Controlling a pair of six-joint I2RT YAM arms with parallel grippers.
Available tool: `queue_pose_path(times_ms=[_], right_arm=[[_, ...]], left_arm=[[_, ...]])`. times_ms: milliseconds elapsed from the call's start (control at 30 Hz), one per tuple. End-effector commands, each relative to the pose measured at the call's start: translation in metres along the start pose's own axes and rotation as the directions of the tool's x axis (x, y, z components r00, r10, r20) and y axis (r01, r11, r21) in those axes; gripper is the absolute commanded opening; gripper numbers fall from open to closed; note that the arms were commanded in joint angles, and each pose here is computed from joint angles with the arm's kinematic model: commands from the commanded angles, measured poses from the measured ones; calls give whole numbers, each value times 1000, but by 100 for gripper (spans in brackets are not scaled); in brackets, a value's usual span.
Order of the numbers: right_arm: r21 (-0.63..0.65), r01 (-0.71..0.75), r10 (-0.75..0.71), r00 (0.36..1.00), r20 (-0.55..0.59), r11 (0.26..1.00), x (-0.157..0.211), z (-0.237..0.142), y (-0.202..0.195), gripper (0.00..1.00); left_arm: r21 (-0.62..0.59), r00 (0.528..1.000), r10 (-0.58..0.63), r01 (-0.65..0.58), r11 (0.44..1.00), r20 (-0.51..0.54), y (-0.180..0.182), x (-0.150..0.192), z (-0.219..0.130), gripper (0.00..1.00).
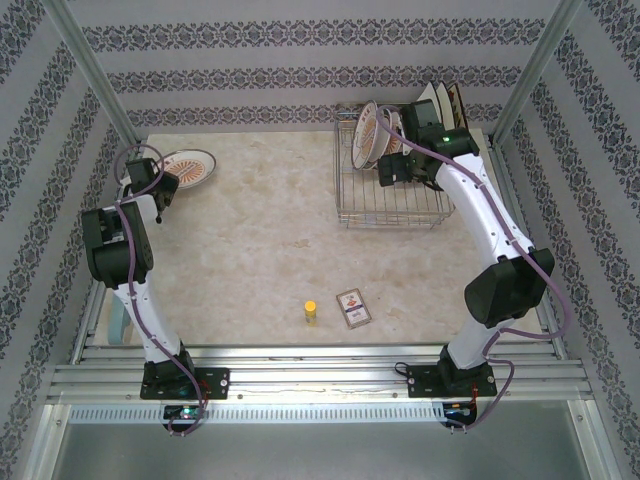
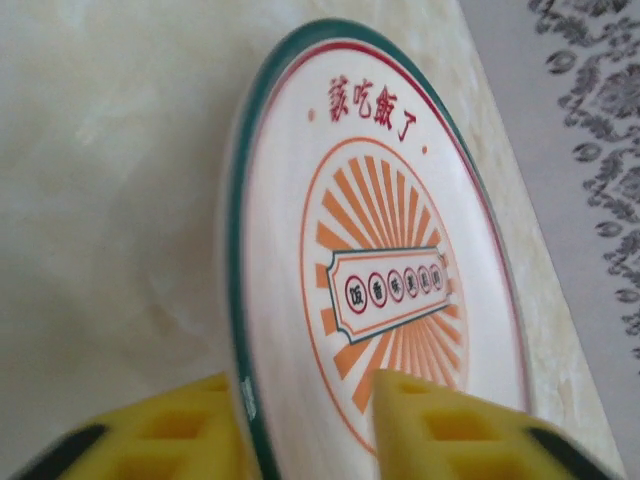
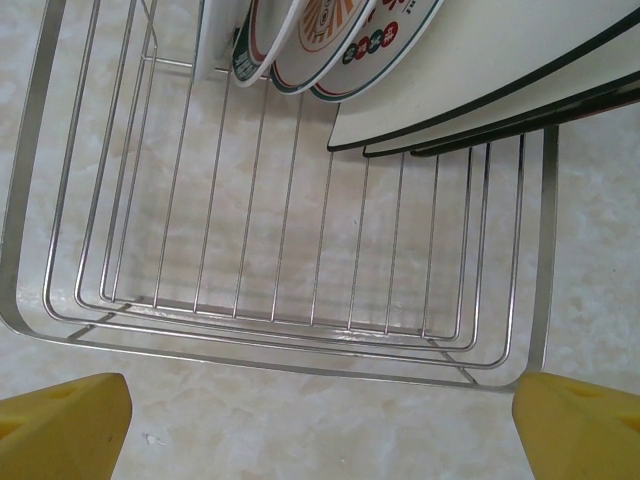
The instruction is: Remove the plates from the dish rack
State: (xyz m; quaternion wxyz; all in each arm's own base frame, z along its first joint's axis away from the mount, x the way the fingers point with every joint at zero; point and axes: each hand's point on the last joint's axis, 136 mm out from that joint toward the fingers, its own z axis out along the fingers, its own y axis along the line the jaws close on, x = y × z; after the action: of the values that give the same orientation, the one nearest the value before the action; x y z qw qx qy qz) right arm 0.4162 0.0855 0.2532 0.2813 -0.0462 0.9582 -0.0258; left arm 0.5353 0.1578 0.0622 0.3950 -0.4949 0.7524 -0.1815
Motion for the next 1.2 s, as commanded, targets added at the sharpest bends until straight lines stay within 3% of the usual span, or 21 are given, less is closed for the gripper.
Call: queue_pose_path(times_ms=[0, 167, 367, 567, 733, 967, 1167], right_arm=[[-10, -9, 9, 1000, 24, 1000, 0, -7, -6, 98], [-26, -17, 18, 1000, 23, 1000, 5, -7, -6, 98], [-46, -21, 23, 999, 41, 999, 5, -9, -4, 98], [-66, -16, 20, 998, 60, 998, 2, -13, 1, 98], [-68, 10, -2, 994, 107, 998, -17, -15, 16, 98], [-42, 22, -14, 982, 187, 999, -79, 9, 54, 95], [55, -14, 2, 976, 216, 998, -125, 51, 57, 88]], left_arm=[[-28, 998, 44, -45, 999, -46, 7, 2, -1, 44], [-72, 994, 92, -96, 993, -49, 15, 5, -13, 50], [-188, 969, 226, -241, 952, -99, 29, 6, -38, 80], [-229, 917, 384, -399, 888, -111, 28, 2, -79, 99], [-102, 797, 574, -597, 796, -187, -9, 25, -132, 100], [78, 538, 780, -806, 587, -320, -46, 104, -199, 100], [152, 476, 803, -819, 554, -358, -47, 132, -237, 100]])
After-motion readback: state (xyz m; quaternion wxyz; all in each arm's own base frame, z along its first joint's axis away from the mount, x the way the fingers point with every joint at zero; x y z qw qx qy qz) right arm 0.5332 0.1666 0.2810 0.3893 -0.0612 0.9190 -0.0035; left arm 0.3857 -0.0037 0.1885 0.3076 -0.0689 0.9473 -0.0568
